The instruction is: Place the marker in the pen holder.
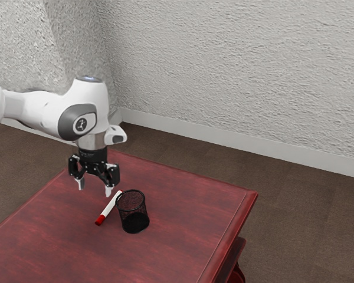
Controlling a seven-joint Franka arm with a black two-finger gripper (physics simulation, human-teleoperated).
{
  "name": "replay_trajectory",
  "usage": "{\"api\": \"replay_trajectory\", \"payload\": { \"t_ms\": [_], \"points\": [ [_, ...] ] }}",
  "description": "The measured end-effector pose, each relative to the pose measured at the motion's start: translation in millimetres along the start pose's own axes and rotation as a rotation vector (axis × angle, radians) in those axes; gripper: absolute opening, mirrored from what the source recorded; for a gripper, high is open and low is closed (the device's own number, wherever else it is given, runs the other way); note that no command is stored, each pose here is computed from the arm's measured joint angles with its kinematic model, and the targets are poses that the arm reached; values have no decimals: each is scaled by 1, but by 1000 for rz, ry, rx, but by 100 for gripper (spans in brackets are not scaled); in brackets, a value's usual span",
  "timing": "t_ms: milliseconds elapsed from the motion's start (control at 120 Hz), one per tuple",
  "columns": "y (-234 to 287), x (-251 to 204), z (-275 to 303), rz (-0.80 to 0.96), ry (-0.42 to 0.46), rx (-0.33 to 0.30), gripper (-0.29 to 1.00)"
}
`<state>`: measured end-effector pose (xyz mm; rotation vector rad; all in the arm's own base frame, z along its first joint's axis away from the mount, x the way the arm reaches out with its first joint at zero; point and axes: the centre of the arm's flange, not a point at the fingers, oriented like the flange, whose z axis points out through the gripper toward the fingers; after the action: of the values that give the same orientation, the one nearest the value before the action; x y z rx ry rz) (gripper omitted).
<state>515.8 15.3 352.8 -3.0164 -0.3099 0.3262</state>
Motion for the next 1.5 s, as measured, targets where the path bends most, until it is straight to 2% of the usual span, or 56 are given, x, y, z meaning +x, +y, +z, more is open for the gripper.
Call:
{"api": "replay_trajectory", "payload": {
  "t_ms": [158,358,658,1058,1500],
  "points": [
    [4,6,7,-6,26,-25,47],
    [6,13,11,-9,47,-38,37],
    [5,27,34,-43,34,-83,34],
    [2,53,50,-32,36,-92,32],
    [-9,76,66,-26,35,-132,29]
  ]
}}
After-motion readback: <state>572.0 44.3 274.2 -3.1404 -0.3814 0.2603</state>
